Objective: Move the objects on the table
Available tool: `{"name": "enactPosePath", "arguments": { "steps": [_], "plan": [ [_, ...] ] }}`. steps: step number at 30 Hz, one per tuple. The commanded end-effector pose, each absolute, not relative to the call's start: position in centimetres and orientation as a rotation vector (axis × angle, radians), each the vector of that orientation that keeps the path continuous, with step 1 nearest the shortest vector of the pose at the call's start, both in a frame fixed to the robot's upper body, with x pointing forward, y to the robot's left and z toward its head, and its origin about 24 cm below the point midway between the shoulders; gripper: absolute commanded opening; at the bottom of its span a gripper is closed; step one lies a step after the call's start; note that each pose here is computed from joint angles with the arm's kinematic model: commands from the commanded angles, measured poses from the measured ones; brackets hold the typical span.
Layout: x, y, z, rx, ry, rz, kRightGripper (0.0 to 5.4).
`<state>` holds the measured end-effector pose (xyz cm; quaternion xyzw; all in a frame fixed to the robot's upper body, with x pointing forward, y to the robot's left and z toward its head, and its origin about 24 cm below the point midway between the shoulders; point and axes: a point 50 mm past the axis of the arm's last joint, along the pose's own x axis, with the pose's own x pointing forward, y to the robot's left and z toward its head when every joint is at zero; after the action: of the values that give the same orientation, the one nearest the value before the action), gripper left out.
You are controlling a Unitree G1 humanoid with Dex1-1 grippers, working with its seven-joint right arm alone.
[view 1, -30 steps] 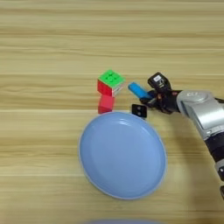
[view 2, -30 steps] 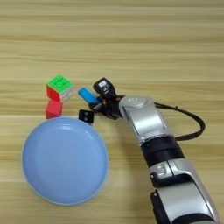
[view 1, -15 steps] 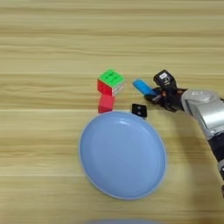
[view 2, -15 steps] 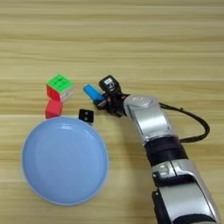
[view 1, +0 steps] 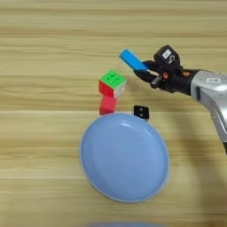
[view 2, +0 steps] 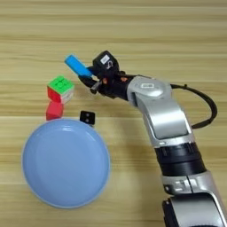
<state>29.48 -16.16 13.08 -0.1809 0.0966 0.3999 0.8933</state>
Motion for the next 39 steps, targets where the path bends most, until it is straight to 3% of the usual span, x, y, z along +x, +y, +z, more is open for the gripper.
{"name": "enactPosePath", "arguments": {
  "steps": [1,16,24,34,39],
  "plan": [
    [28.2,-15.5,15.6,-0.526,0.059,0.943,1.41],
    [25.1,-14.3,12.1,-0.662,0.198,1.279,1.41],
    [25.4,-13.8,9.6,-0.662,0.312,1.294,1.41],
    [25.7,-14.3,8.5,-0.659,0.369,1.274,1.41],
    [25.8,-14.2,9.1,-0.614,0.356,1.269,2.1]
  ]
}}
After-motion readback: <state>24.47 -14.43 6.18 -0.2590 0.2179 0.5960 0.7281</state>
